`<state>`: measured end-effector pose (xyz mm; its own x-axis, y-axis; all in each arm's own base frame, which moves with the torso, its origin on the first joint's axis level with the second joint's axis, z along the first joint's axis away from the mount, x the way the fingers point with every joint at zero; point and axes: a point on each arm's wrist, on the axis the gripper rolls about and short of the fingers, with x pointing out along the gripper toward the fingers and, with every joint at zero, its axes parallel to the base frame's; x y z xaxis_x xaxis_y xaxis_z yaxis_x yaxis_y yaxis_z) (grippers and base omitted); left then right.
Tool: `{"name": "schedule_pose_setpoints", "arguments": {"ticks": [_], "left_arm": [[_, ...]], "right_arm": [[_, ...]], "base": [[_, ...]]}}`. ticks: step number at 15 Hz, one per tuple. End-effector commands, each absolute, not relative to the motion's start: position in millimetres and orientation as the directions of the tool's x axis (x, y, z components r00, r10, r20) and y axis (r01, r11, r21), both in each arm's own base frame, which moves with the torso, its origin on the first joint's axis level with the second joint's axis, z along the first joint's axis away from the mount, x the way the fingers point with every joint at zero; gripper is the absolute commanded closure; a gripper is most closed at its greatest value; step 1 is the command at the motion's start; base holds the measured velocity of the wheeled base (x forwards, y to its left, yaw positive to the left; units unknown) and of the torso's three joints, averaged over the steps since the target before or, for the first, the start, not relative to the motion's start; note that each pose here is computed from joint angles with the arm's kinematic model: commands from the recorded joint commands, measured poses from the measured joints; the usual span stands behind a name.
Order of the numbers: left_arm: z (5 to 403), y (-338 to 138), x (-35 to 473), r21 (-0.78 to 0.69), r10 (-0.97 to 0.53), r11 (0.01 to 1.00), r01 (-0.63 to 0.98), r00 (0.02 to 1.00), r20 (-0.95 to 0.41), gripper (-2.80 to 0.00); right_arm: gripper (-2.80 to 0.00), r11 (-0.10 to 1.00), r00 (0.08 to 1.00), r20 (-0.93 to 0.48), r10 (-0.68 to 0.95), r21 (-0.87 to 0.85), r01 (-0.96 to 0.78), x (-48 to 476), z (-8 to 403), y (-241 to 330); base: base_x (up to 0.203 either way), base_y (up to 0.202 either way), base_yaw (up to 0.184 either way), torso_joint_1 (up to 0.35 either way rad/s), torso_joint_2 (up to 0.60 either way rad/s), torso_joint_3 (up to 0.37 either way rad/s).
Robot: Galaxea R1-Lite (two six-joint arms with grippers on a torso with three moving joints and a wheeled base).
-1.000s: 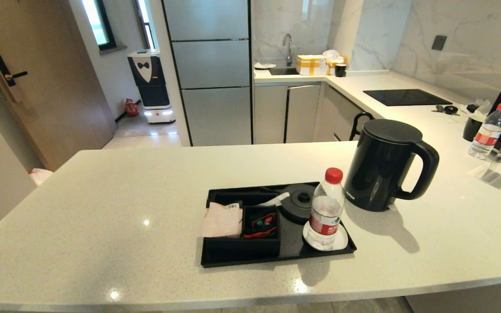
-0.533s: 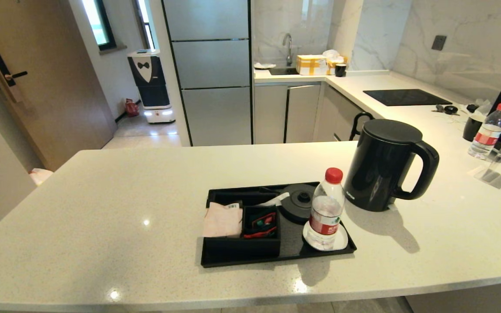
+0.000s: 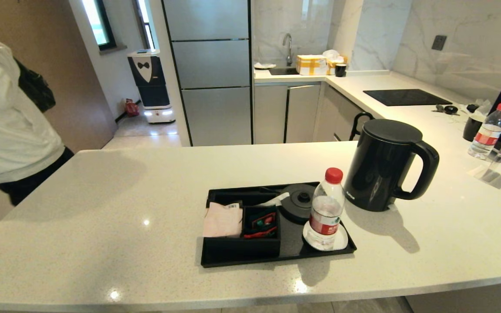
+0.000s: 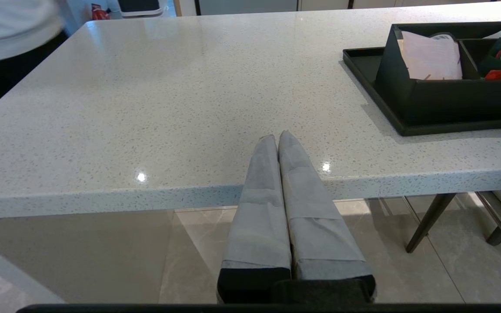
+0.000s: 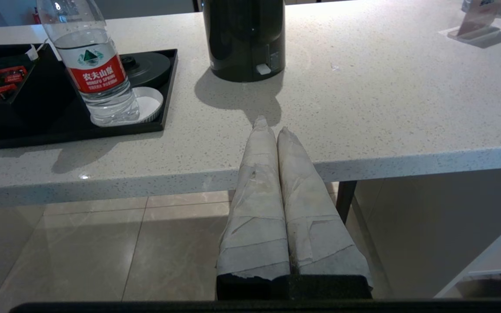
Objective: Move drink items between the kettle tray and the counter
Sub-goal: Return the kettle to its original position
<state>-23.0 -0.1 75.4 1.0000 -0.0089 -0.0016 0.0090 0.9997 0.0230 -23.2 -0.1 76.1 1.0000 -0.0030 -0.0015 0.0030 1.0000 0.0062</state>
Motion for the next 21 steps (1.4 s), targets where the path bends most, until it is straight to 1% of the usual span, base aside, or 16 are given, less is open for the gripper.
{"name": "schedule_pose_setpoints", "arguments": {"ticks": [1, 21], "left_arm": [[75.4, -0.1, -22.9, 0.023, -0.009, 1.0, 0.009, 1.0, -0.003, 0.0], [75.4, -0.1, -22.9, 0.023, -0.009, 1.0, 0.009, 1.0, -0.003, 0.0]], "right_arm": [[0.0, 1.0, 1.0, -0.003, -0.005, 0.006, 0.005, -23.0, 76.2, 0.0], [0.0, 1.0, 1.0, -0.002, -0.002, 0.002, 0.002, -23.0, 76.2, 0.0]], "base": [[0.0, 0.0, 0.0, 0.0, 0.0, 0.0], [0.0, 0.0, 0.0, 0.0, 0.0, 0.0]]}}
